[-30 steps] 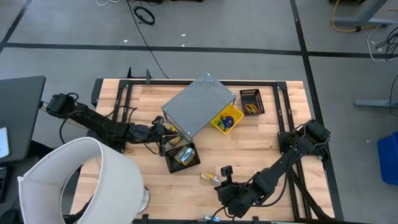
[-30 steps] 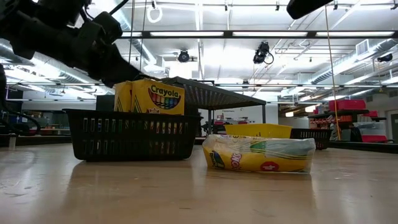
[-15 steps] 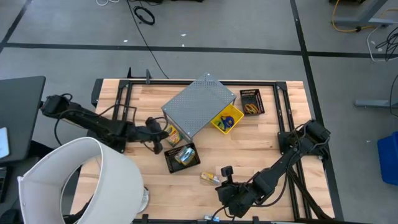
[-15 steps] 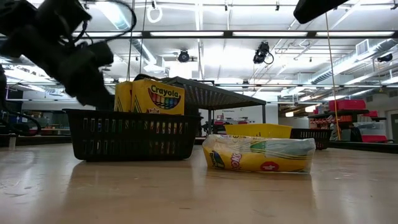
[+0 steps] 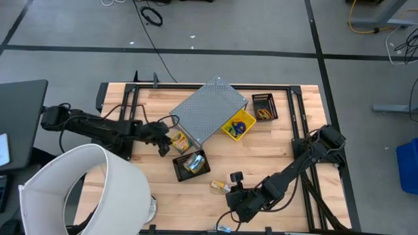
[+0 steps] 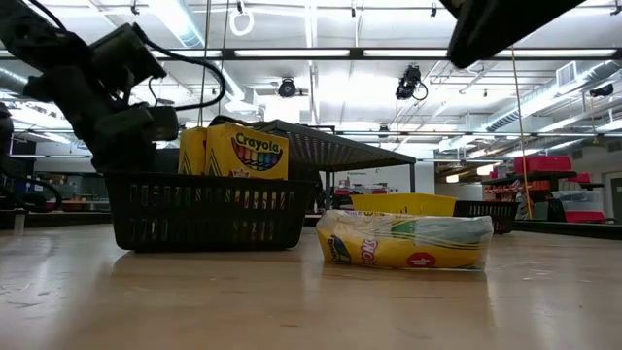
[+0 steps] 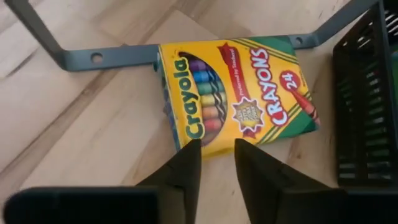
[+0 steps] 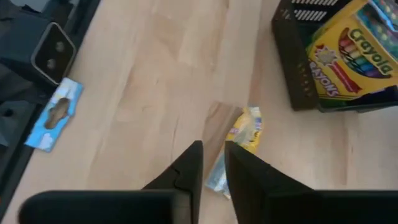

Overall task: Pick & Place Office Desk Supplies
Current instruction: Put the crayon box into the bottom black bin

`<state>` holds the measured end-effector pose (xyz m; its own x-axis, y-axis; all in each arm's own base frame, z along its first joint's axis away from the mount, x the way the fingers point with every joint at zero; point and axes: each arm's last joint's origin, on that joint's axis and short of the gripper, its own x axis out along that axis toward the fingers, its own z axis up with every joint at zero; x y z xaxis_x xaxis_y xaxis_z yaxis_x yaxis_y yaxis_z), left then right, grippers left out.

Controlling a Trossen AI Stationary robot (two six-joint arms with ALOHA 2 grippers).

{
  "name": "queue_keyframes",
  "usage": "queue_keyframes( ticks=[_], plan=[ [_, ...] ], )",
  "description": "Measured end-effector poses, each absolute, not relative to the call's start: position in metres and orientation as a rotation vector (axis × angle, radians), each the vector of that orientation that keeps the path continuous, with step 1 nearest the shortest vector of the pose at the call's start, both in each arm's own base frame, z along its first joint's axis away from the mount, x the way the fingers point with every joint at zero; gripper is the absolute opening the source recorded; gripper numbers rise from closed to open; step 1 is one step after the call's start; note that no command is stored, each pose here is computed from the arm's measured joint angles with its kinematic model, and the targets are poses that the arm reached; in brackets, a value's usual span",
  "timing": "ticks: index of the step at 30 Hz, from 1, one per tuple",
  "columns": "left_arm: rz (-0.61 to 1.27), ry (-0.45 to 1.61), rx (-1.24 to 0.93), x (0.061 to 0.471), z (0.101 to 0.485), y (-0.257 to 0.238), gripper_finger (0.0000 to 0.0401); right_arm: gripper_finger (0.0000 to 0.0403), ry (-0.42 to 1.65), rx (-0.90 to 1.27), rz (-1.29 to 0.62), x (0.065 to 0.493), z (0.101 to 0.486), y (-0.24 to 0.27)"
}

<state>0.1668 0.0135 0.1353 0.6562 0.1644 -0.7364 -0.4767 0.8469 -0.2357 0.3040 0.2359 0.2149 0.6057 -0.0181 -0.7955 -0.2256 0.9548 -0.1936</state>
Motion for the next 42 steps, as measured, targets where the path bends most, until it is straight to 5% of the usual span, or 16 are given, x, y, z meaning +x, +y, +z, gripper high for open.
queue_keyframes(
  ticks=[13,29,42],
  plan=[
    [0.411,0.76,-0.513,0.164,0.136,0.037,0.0204,0.0107,0.938,-0.289,0.15,0.303,0.214,0.236],
    [0.373,0.841,-0.311,0.181,0.172,0.048,0.0206,0.0107,0.944,-0.286,0.16,0.303,0.214,0.236],
    [0.438,1.056,-0.28,0.193,0.143,0.065,0.0206,0.0107,0.945,-0.287,0.163,0.303,0.214,0.236]
  ],
)
